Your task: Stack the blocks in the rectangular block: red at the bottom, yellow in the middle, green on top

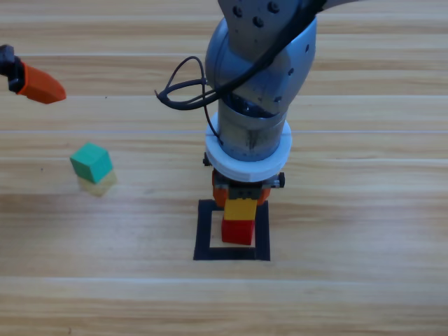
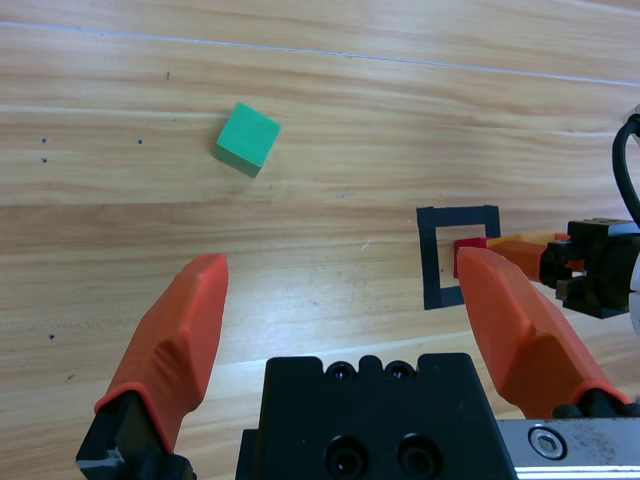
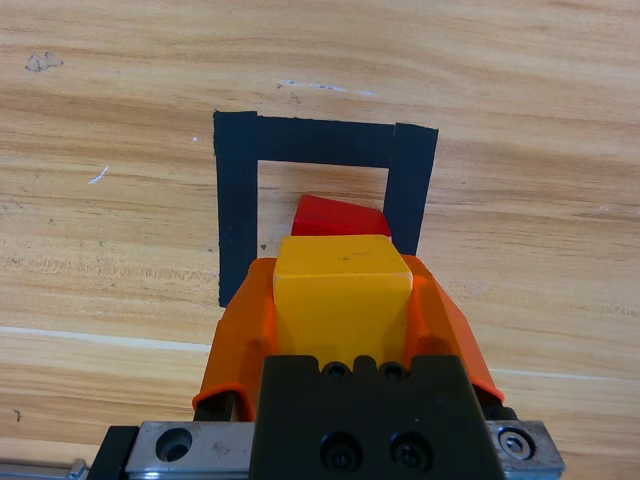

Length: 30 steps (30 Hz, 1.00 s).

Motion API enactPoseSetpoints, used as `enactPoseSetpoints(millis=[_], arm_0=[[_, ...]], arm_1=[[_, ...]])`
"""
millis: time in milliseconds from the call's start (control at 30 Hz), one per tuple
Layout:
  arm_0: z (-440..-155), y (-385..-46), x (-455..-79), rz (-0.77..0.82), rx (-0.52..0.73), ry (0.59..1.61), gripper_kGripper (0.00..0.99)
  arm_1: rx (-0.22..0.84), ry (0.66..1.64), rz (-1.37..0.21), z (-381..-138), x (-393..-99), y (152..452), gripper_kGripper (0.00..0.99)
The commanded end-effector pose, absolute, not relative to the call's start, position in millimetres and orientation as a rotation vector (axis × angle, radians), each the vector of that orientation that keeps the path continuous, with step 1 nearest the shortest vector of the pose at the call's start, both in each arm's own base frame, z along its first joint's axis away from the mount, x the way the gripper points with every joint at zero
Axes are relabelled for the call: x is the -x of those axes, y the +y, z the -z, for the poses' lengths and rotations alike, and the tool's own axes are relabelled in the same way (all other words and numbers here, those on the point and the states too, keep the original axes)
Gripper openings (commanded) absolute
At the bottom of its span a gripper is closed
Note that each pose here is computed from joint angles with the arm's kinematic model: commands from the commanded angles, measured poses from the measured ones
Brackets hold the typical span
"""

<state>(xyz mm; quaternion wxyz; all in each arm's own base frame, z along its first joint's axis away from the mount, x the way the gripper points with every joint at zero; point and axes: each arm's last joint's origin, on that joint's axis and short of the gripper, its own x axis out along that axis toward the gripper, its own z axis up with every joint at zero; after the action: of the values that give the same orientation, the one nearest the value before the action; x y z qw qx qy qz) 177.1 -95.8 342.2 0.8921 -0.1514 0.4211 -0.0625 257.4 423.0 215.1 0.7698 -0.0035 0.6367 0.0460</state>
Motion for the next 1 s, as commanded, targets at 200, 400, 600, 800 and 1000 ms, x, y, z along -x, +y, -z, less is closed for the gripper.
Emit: enactPoseSetpoints(millis=[200,400,600,800,1000], arm_0=[[-328.3,-95.5,-182.7,0.107,0.316,0.906,0.974],[-328.1,-95.7,-182.8,0.11,0.319,0.906,0.974],[-326.5,-96.8,-184.6,0.11,0.318,0.91,0.974],[-325.0,-97.7,-186.2,0.108,0.316,0.915,0.974],[-323.5,-99.0,-188.5,0.107,0.315,0.918,0.974]], arm_1=[[0.09,1.403,-0.057,-178.3,-251.1,434.3,0.029],[0.09,1.403,-0.057,-177.5,-251.4,434.9,0.029],[0.091,1.403,-0.058,-176.6,-251.7,435.5,0.029],[0.092,1.404,-0.058,-175.4,-251.9,435.9,0.029],[0.098,1.409,-0.052,-169.1,-252.9,437.6,0.167]])
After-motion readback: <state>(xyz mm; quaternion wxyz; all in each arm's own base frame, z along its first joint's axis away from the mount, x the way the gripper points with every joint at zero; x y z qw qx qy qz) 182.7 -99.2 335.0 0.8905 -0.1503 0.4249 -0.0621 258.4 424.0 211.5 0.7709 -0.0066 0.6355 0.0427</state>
